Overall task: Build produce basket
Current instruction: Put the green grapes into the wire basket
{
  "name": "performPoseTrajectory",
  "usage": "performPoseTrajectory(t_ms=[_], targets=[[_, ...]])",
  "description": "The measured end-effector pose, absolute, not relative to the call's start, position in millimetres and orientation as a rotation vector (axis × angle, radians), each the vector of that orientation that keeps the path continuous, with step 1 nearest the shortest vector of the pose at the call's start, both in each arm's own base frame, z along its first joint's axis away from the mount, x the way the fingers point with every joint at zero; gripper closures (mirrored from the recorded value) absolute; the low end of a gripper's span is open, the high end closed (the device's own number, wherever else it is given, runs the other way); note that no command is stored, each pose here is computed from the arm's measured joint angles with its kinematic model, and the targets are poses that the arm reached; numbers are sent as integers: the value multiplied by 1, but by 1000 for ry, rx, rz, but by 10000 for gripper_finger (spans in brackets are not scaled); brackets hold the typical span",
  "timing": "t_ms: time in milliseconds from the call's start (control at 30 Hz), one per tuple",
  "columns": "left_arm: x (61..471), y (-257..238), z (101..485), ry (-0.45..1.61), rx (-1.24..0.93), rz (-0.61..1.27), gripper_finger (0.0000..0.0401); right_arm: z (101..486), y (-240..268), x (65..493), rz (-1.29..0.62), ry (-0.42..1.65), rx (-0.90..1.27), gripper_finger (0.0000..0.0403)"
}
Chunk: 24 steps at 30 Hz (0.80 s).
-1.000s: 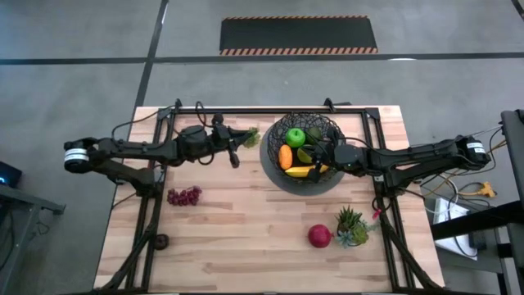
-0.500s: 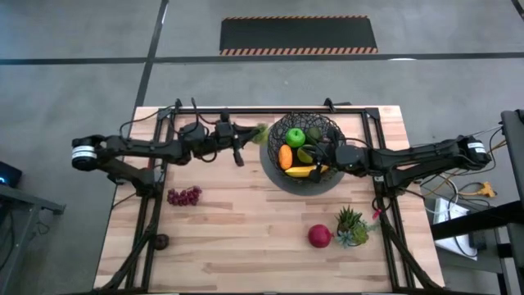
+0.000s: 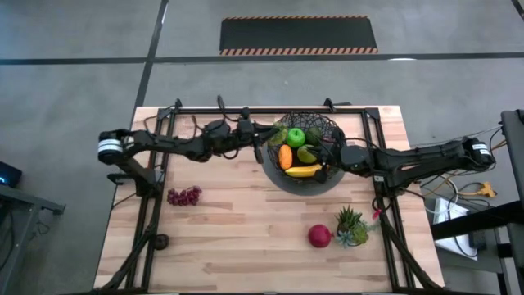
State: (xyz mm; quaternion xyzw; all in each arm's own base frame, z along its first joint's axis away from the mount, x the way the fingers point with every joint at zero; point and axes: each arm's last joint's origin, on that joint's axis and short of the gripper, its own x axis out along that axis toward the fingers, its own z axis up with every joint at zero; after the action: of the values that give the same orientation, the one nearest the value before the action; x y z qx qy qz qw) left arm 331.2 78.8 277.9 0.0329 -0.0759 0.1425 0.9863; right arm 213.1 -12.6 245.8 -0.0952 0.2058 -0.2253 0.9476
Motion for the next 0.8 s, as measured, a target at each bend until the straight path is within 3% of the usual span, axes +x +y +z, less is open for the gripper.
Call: performPoseTrajectory(t_ms=[367,800], targets=[[373,90,248,-76,35,311,390,232,-13,197,-474,389,-119,394],[385,97,214,25,31,450,390,231,-13,193,-477,376,-104,394]])
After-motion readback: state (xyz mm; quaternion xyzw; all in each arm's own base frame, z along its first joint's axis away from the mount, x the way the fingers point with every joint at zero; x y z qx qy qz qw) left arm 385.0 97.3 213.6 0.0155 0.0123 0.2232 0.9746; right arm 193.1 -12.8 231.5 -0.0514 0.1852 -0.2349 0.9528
